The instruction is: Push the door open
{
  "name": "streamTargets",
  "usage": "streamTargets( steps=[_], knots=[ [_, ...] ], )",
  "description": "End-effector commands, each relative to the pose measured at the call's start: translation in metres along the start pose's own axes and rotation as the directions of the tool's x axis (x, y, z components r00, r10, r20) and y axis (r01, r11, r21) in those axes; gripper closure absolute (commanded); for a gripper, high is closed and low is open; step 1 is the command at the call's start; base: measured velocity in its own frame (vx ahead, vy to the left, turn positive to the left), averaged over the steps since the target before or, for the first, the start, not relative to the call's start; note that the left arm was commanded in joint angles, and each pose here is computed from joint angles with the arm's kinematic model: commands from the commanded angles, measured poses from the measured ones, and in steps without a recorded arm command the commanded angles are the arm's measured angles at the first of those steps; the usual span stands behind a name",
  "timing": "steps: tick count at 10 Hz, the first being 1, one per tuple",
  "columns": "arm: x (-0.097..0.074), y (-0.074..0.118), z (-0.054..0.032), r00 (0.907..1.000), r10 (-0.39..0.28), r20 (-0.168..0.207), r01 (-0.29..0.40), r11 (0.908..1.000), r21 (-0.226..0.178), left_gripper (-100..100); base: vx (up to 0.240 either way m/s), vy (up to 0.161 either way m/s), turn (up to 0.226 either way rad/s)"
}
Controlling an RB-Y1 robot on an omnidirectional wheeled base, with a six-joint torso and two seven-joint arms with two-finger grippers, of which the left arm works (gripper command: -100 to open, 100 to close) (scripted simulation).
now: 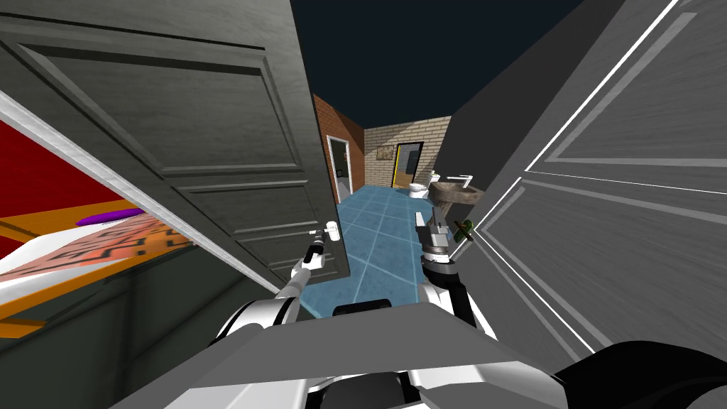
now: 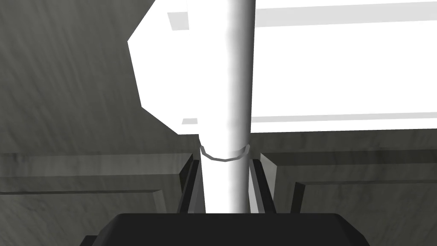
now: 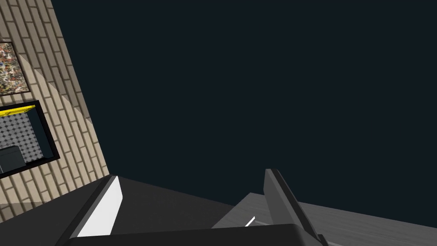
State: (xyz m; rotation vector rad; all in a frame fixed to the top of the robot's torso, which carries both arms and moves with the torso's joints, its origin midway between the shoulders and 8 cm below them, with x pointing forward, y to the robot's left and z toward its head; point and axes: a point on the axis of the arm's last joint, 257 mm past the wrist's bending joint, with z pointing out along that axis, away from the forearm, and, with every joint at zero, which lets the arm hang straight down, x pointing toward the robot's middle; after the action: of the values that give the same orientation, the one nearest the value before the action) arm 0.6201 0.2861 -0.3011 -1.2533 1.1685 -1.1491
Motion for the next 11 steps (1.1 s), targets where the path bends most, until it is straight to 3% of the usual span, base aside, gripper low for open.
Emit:
streamTargets(
  steps=[1,5,6,9,11],
  knots=[
    [-0.012,-0.006,0.0019,0.9998,0.001,0.019,-0.002,0.9999,0.011,100,0.154,-0.076,0.055],
    [-0.040,-0.005,-0.0001,0.9978,0.000,0.067,-0.001,0.9999,0.010,100,0.195,-0.065,0.046],
    [-0.040,-0.005,-0.0001,0.9978,0.000,0.067,-0.001,0.9999,0.010,100,0.116,-0.053,0.035],
    [-0.068,-0.005,-0.0032,0.9934,-0.001,0.115,-0.001,0.9999,0.010,100,0.168,-0.103,0.067],
    [-0.068,-0.005,-0.0032,0.9934,-0.001,0.115,-0.001,0.9999,0.010,100,0.103,-0.030,0.025]
  ],
)
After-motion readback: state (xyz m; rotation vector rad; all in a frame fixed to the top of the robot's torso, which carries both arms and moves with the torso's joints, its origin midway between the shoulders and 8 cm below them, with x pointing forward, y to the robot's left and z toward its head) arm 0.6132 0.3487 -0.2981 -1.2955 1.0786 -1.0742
